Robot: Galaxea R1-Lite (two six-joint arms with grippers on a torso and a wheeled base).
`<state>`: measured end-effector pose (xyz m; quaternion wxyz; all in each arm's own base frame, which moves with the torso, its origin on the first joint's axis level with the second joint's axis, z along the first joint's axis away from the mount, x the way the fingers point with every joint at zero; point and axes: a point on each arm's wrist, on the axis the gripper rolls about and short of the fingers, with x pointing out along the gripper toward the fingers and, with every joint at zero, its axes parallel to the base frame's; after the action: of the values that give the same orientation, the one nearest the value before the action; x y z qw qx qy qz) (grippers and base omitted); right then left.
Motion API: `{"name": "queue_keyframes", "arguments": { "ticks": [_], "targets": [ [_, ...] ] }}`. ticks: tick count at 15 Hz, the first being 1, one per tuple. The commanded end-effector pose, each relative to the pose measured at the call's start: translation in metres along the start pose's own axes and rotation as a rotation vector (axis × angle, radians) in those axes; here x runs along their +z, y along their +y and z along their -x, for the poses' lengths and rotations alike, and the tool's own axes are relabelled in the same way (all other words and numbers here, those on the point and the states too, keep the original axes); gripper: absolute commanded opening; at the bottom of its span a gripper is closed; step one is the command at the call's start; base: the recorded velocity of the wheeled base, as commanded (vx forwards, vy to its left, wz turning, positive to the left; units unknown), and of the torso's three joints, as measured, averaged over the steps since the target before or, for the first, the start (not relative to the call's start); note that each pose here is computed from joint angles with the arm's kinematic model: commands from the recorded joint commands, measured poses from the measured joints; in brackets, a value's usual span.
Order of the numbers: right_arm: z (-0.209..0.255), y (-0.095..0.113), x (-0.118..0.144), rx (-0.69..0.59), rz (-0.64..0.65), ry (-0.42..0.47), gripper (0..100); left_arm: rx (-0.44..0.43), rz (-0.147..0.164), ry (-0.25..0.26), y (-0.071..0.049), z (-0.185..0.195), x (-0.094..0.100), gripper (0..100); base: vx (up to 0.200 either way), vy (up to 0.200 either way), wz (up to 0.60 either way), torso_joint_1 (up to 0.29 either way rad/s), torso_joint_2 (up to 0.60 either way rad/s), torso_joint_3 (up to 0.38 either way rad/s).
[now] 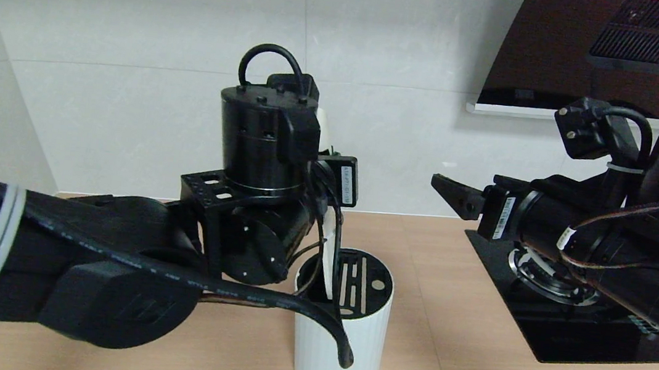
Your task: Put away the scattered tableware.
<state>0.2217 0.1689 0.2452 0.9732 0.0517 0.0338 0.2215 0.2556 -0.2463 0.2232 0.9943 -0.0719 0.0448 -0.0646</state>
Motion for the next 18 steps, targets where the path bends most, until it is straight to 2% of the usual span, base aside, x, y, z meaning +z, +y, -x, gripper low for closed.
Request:
{"name": "queue_keyframes", "arguments": {
  "ticks": [1, 6, 11, 18],
  "targets": [
    [-0.002, 0.0, -0.002, 0.0, 0.002, 0.008, 100, -0.007, -0.023, 0.031, -0.008, -0.003, -0.015, 0, 0.0, 0.0, 0.0, 0.0, 0.0, 0.0],
    [-0.005, 0.0, -0.005, -0.003, 0.004, 0.018, 100, 0.023, -0.053, 0.058, -0.011, -0.008, -0.03, 0, 0.0, 0.0, 0.0, 0.0, 0.0, 0.0],
    [-0.007, 0.001, -0.008, -0.003, 0.006, 0.029, 100, 0.04, -0.1, 0.103, -0.009, -0.003, -0.045, 0, 0.0, 0.0, 0.0, 0.0, 0.0, 0.0],
    [-0.007, 0.001, -0.009, -0.003, 0.007, 0.032, 100, 0.026, -0.111, 0.123, -0.015, -0.002, -0.054, 0, 0.0, 0.0, 0.0, 0.0, 0.0, 0.0]
  ]
}}
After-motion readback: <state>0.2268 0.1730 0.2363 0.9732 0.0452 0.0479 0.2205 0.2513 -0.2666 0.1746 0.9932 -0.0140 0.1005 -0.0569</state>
